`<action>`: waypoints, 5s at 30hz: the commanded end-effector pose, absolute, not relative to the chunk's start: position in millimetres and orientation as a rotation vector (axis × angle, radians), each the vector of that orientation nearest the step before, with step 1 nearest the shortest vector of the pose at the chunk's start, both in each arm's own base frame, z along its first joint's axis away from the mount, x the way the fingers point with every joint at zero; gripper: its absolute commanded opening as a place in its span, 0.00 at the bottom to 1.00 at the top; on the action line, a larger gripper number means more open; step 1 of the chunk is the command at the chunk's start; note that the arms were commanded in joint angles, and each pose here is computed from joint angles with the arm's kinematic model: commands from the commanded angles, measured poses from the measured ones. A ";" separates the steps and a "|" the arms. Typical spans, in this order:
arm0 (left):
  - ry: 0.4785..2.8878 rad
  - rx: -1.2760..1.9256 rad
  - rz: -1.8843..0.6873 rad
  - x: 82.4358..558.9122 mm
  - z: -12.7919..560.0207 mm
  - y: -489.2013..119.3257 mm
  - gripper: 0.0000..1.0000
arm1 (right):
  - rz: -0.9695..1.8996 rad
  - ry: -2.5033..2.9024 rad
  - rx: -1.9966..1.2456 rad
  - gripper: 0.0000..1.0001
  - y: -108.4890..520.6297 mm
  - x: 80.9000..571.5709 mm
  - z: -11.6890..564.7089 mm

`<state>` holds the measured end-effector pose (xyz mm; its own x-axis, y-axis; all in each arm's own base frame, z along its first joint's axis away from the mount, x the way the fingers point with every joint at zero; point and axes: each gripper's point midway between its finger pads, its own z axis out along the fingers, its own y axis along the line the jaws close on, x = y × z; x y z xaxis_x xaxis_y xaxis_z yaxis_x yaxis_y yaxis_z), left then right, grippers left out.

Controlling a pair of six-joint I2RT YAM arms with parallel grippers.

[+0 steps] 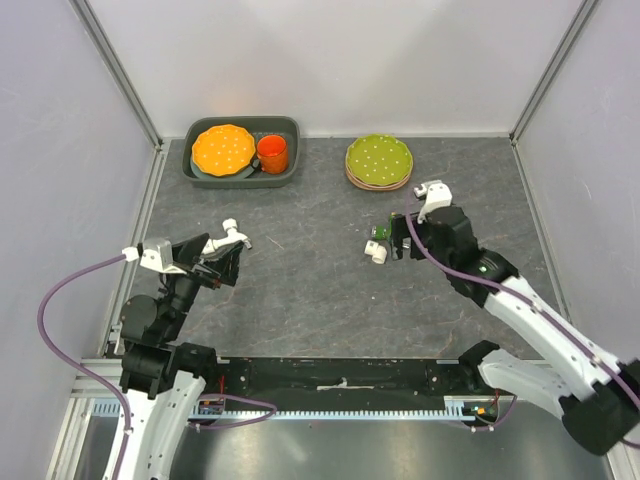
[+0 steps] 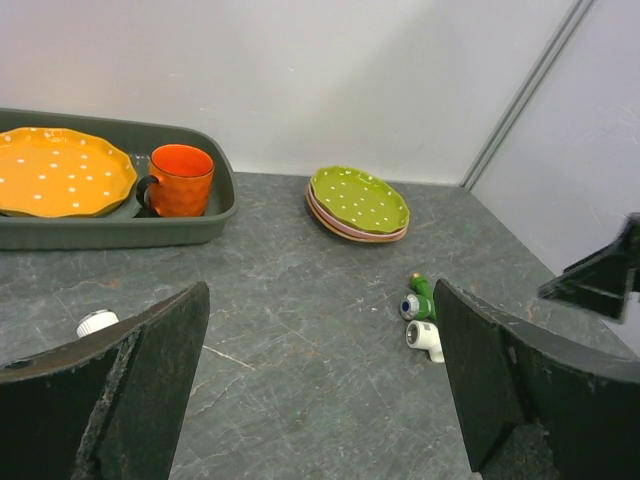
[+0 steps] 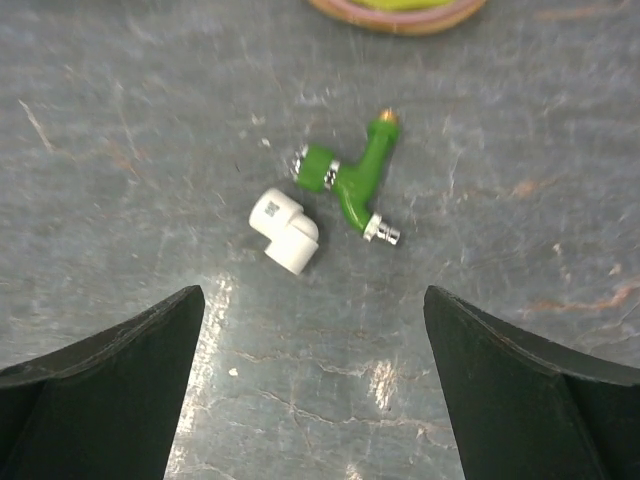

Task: Install the water faucets

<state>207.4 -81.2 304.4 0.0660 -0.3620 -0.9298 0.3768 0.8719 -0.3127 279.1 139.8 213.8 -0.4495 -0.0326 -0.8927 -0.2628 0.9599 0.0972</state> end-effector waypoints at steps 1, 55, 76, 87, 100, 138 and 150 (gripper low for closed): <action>1.378 0.031 -0.512 203.0 308.4 -77.0 0.99 | 0.241 2.118 -0.103 0.98 146.9 299.6 193.5; 1.364 0.086 -0.504 193.8 307.3 -81.2 0.98 | 0.254 2.292 -0.605 0.98 306.9 318.2 57.5; 1.464 0.053 -0.493 211.4 289.0 -82.7 0.98 | 0.392 2.108 -0.650 0.98 367.3 298.7 110.0; 2.007 -0.205 -0.754 256.6 206.9 -130.4 1.00 | 0.240 2.113 -0.131 0.98 213.1 319.6 127.9; 2.241 -0.553 -0.745 302.6 150.1 -197.0 0.99 | 0.103 1.918 0.134 0.98 117.6 299.6 163.7; 2.476 -0.079 0.033 321.4 45.5 -244.4 0.99 | 0.077 1.908 0.160 0.98 113.1 301.5 151.6; 2.402 0.025 -0.255 327.2 100.0 -282.1 0.99 | 0.088 1.914 0.149 0.98 115.6 301.4 150.9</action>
<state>309.3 -253.2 56.2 -0.8069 -0.0549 -0.5882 -0.0087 0.9967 -0.0811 297.1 112.5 144.0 -0.3617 0.1209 -0.9244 0.0654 0.9924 0.1042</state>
